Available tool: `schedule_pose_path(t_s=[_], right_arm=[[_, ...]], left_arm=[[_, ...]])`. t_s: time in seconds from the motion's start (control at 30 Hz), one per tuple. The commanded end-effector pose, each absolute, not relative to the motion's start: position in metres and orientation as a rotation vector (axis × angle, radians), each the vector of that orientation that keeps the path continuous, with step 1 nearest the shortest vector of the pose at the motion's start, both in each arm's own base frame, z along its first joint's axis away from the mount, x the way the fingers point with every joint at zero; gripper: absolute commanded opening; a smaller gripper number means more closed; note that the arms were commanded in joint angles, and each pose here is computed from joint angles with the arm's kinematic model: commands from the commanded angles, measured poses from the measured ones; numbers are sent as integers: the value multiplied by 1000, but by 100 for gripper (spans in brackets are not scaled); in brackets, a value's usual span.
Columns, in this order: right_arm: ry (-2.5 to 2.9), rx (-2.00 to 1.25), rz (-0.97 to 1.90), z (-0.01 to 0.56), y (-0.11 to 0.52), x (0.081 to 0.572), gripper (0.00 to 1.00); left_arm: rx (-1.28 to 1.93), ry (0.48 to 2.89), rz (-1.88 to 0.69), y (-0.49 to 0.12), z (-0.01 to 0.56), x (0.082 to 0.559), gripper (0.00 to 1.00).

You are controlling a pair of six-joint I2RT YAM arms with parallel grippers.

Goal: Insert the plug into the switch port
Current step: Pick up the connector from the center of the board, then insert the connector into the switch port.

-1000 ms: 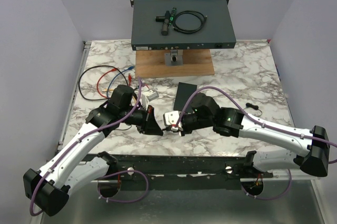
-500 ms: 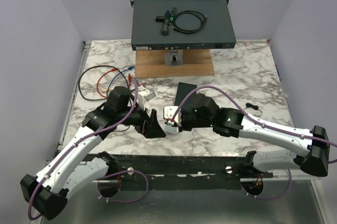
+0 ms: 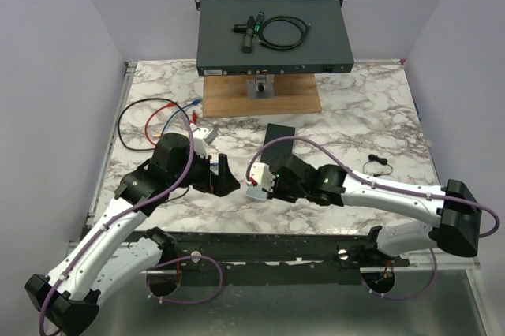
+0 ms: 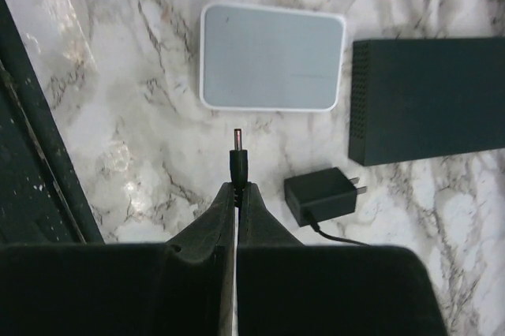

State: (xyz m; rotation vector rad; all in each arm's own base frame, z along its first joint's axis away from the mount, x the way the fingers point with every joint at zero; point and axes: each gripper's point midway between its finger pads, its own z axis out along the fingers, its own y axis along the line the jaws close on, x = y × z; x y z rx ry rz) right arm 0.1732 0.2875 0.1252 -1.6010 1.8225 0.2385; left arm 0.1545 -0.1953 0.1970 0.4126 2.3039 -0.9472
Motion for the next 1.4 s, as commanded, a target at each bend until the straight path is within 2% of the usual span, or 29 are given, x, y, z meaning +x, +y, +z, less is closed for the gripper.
schedule_pose_path(t_s=[0.0,0.47,1.03,1.37], right_arm=[[1981,-1707,118,83,255,160,1],[2075,-1807,120,30,264,155,1],[1979,-1742,140,21,308,181,1],[1846,-1675,192,26,362,212,1]], left_arm=[[316,2272,-864,-184,198,167,99],[305,2261,-832,-174,194,166,99],[252,2216,-773,-156,200,168,99],[146,2182,-723,-142,206,170,98]])
